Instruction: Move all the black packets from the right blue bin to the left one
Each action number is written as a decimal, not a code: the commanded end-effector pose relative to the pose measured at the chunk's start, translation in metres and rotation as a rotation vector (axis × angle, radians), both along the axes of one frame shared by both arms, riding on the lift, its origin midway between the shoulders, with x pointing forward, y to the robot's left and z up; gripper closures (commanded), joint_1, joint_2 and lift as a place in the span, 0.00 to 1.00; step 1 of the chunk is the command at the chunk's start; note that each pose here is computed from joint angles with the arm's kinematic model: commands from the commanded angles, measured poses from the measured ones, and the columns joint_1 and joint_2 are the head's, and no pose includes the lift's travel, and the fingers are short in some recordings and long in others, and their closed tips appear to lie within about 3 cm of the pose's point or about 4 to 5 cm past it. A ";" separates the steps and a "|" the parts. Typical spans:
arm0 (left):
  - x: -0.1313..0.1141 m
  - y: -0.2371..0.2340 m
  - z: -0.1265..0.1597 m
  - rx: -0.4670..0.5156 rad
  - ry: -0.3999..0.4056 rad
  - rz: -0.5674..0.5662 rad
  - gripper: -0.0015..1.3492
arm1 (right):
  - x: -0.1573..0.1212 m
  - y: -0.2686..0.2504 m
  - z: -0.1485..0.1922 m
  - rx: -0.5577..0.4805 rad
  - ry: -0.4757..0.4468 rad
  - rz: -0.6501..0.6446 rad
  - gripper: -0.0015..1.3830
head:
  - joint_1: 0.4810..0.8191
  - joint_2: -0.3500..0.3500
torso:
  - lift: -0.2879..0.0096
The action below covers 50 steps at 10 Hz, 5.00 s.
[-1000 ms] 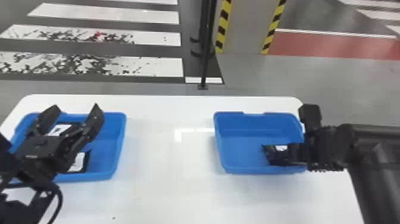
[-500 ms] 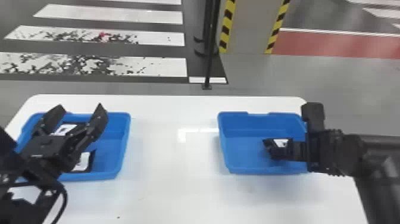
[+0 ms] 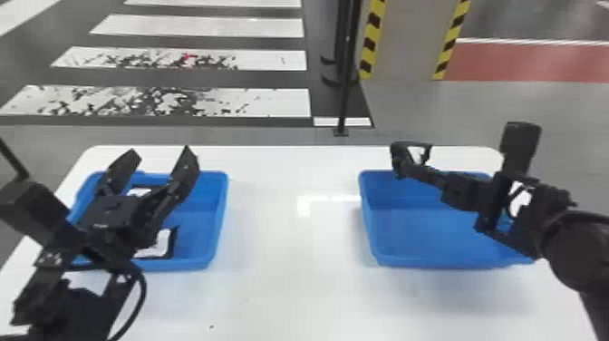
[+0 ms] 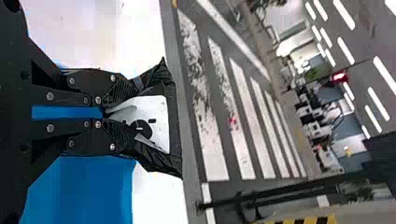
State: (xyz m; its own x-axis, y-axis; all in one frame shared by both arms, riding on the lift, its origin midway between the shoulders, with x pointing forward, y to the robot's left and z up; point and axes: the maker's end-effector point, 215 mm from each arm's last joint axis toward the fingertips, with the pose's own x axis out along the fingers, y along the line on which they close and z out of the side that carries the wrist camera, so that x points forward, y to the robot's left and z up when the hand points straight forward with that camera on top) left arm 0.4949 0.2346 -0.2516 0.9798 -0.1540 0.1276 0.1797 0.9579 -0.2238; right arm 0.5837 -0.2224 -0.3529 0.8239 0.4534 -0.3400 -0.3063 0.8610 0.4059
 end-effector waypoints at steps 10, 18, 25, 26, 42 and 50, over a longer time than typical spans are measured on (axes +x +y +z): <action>0.003 -0.067 0.020 -0.038 -0.004 -0.143 0.14 | -0.049 0.250 0.088 0.368 -0.129 0.605 0.83 | 0.45 0.78 | 0.50; 0.006 -0.088 0.023 -0.043 0.004 -0.184 0.14 | -0.069 0.289 0.090 0.370 -0.108 0.692 0.83 | 0.46 0.81 | 0.50; 0.008 -0.088 0.015 -0.024 0.022 -0.144 0.86 | -0.084 0.308 0.085 0.375 -0.084 0.734 0.83 | 0.51 0.85 | 0.50; 0.008 -0.085 0.018 -0.018 0.011 -0.136 0.90 | -0.084 0.308 0.085 0.375 -0.084 0.734 0.83 | 0.50 0.86 | 0.50; 0.020 0.051 -0.009 0.130 -0.111 0.252 0.09 | -0.042 0.072 0.056 0.262 -0.308 0.157 0.04 | 0.55 0.80 | 0.50; -0.082 0.028 0.010 0.246 -0.078 0.158 0.00 | -0.143 -0.029 0.054 -0.149 -0.407 -0.104 0.05 | 0.63 0.54 | 0.50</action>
